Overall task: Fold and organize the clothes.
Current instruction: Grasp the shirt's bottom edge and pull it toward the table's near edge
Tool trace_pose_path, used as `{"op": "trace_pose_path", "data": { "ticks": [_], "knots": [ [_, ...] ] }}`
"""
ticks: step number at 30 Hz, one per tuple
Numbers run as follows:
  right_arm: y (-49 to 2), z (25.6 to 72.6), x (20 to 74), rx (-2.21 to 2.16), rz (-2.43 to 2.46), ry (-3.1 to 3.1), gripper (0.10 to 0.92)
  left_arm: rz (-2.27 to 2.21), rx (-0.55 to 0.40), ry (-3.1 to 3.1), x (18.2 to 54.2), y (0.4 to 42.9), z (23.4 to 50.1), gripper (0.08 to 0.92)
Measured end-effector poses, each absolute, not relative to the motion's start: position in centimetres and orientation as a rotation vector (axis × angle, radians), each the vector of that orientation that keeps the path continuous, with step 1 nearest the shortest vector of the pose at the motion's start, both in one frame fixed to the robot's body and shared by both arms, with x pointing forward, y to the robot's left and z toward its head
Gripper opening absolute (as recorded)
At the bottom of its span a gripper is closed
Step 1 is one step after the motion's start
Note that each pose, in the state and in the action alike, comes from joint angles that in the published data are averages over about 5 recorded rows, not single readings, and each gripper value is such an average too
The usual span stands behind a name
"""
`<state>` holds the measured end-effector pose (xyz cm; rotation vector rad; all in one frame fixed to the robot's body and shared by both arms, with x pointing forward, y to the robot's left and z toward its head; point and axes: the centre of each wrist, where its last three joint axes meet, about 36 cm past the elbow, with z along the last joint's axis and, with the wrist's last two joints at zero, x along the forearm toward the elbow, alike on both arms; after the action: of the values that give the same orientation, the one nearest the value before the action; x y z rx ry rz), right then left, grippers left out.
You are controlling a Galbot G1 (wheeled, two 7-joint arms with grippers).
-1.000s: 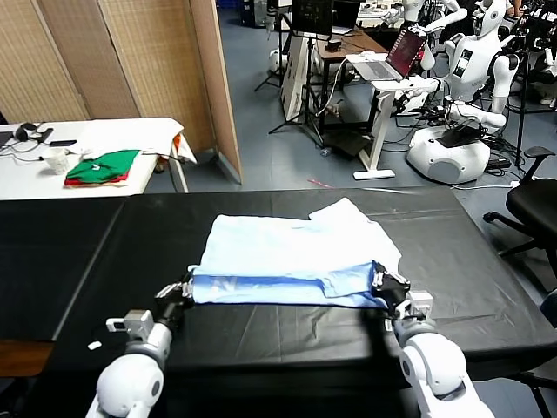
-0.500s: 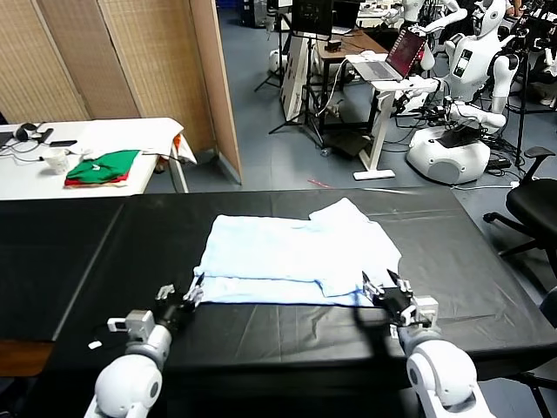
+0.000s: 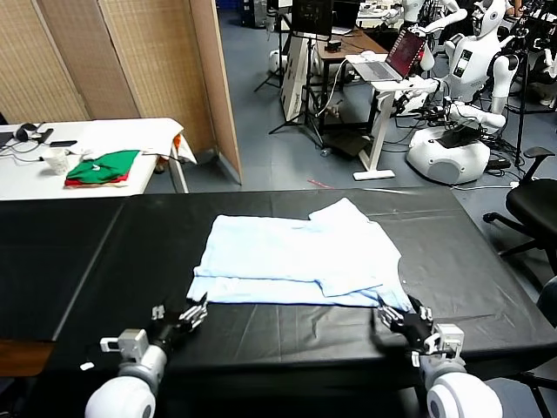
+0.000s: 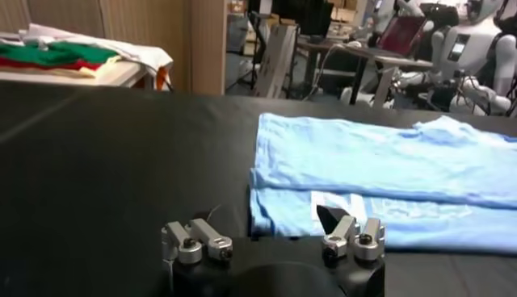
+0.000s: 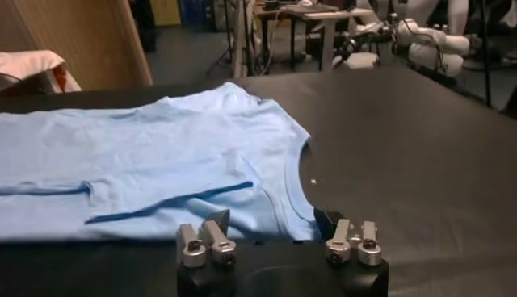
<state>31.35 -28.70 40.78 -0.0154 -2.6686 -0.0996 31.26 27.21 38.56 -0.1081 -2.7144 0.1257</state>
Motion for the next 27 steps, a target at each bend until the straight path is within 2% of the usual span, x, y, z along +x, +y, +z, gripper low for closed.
{"op": "trace_pose_path", "data": {
  "ticks": [3,6,11,14,21,27],
  "knots": [
    [-28.7,40.8,31.2,-0.015,-0.093,-2.667,0.242,0.127,-0.113,-2.709,31.3,27.1,38.4,0.754],
    [-28.7,41.1,30.9,-0.014,-0.093,-2.656,0.152,0.125,-0.115,-2.702,31.3,27.0,38.4,0.578],
    [-28.3,42.1,30.1,-0.019,-0.082,-2.612,0.140,0.094,-0.115,-2.686,30.9,27.1,38.3,0.263],
    [-27.8,42.7,29.5,-0.018,-0.065,-2.585,0.140,0.037,-0.102,-2.682,30.5,27.2,38.5,0.153],
    [-27.1,43.9,27.7,0.011,-0.048,-2.538,0.140,-0.120,-0.044,-2.673,28.7,27.8,39.7,0.144],
    [-26.9,44.4,26.8,0.065,-0.037,-2.496,0.140,-0.185,0.010,-2.639,25.4,27.6,40.7,0.144]
  ]
}}
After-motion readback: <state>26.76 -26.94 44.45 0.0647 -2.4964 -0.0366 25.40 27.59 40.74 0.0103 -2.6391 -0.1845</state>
